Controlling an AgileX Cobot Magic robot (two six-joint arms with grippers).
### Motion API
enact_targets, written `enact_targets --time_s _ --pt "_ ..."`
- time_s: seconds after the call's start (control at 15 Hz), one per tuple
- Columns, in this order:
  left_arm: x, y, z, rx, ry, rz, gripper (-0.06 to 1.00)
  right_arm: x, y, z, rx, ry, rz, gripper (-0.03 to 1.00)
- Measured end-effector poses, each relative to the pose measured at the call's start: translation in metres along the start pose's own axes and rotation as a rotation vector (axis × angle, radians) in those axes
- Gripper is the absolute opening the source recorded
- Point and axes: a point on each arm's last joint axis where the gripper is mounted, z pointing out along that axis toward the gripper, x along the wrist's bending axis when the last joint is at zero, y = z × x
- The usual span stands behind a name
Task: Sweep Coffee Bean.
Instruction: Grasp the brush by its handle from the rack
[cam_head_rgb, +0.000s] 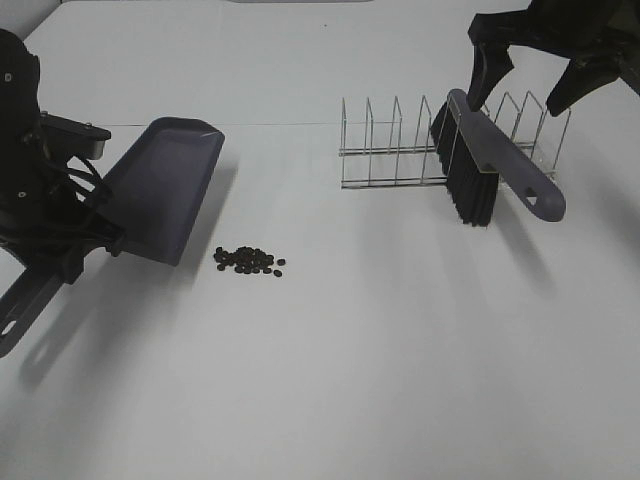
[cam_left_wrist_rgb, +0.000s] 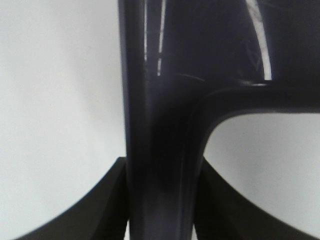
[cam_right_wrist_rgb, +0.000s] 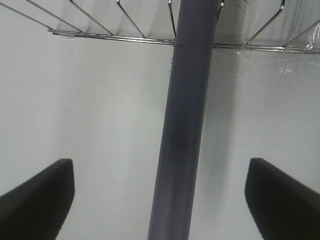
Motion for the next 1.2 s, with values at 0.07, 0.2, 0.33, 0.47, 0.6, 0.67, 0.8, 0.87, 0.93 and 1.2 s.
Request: enact_targets --time_s 0.07,0.2,0.33,0.47,0.6,0.67,0.8,0.87,0.93,1.2 --pt "0.000 0.000 0.000 0.000 0.000 0.000 0.33 -0.001 0.001 0.008 0.009 0.000 0.000 0.87" --pt "0.000 0.000 0.000 0.000 0.000 0.000 0.33 -0.003 0.006 0.022 -0.011 -0.003 -0.006 0.87" --pt "0.000 0.000 0.000 0.000 0.000 0.000 0.33 -0.004 0.011 0.034 -0.041 -0.004 -0.009 0.87" --pt "0.000 0.000 0.000 0.000 -0.001 -0.001 0.33 -0.005 0.014 0.043 -0.060 -0.003 -0.007 0.87" --pt "0.000 0.000 0.000 0.000 -0.002 -0.001 0.33 -0.006 0.018 0.054 -0.074 -0.004 -0.004 0.87" --pt "0.000 0.000 0.000 0.001 -0.004 -0.003 0.33 -0.007 0.019 0.058 -0.086 -0.005 -0.003 0.87" --pt "-0.001 0.000 0.000 0.001 -0.008 -0.007 0.33 -0.009 0.025 0.075 -0.115 -0.008 0.002 0.87" --pt "-0.001 0.000 0.000 0.002 -0.011 -0.010 0.33 -0.010 0.025 0.079 -0.115 -0.008 0.003 0.86" --pt "-0.001 0.000 0.000 0.003 -0.016 -0.013 0.33 -0.011 0.025 0.087 -0.110 -0.009 0.005 0.86" --pt "-0.002 0.000 0.000 0.005 -0.026 -0.022 0.33 -0.014 0.025 0.115 -0.098 -0.017 0.007 0.86"
